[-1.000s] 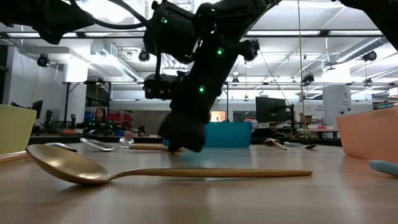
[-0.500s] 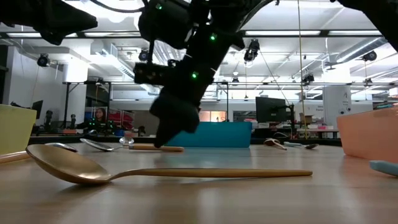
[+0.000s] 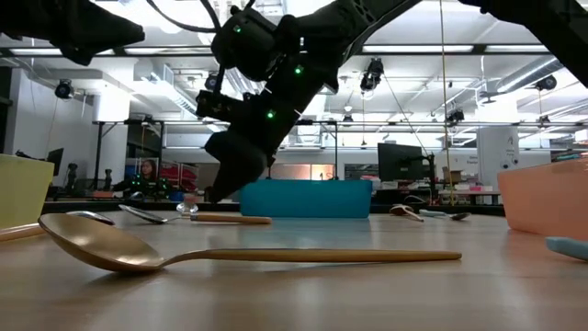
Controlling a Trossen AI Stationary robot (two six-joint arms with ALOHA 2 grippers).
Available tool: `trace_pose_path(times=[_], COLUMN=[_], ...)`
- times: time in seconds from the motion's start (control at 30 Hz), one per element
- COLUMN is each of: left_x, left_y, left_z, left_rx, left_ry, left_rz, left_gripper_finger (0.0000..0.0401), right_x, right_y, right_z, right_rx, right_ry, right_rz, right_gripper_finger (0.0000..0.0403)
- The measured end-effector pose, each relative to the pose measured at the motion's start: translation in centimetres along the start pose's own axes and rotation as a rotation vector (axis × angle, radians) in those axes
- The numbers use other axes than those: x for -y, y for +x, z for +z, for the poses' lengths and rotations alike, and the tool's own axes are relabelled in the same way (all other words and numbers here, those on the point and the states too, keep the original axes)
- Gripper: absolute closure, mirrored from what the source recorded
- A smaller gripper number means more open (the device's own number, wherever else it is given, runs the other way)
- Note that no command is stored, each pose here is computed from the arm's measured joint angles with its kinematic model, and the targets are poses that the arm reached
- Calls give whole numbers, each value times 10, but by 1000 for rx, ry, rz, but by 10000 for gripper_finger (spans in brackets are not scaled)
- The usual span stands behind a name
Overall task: Sort silverware by color (type)
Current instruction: Put the orange spoon into the orange bin
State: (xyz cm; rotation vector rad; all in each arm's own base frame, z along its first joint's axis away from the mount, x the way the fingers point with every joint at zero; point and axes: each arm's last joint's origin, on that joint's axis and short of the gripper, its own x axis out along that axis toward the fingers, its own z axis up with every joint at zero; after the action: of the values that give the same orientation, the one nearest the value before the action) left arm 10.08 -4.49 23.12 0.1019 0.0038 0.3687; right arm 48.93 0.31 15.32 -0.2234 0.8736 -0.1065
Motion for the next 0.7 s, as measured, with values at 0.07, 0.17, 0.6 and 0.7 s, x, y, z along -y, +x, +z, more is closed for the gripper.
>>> trace_pose_path(times=[0.07,0.17,0.6,0.7], left_x=[0,-1,-5,-4], left_y=[0,0,-1,-1], left_z=[1,5,18,18], left_rx=[7,33,114,114], left_ry=[21,47,127,117], left_rz=[2,7,35,34], left_gripper_finger=[326,326,326,326], right_x=[-1,-1,4,5], right_y=[0,0,30,39], right_z=[0,1,-1,-8], right_rx=[1,7,168,148], right_ry=[-3,-3,26,36], right_rz=[3,7,25,24], right_gripper_finger=[333,297,223,230])
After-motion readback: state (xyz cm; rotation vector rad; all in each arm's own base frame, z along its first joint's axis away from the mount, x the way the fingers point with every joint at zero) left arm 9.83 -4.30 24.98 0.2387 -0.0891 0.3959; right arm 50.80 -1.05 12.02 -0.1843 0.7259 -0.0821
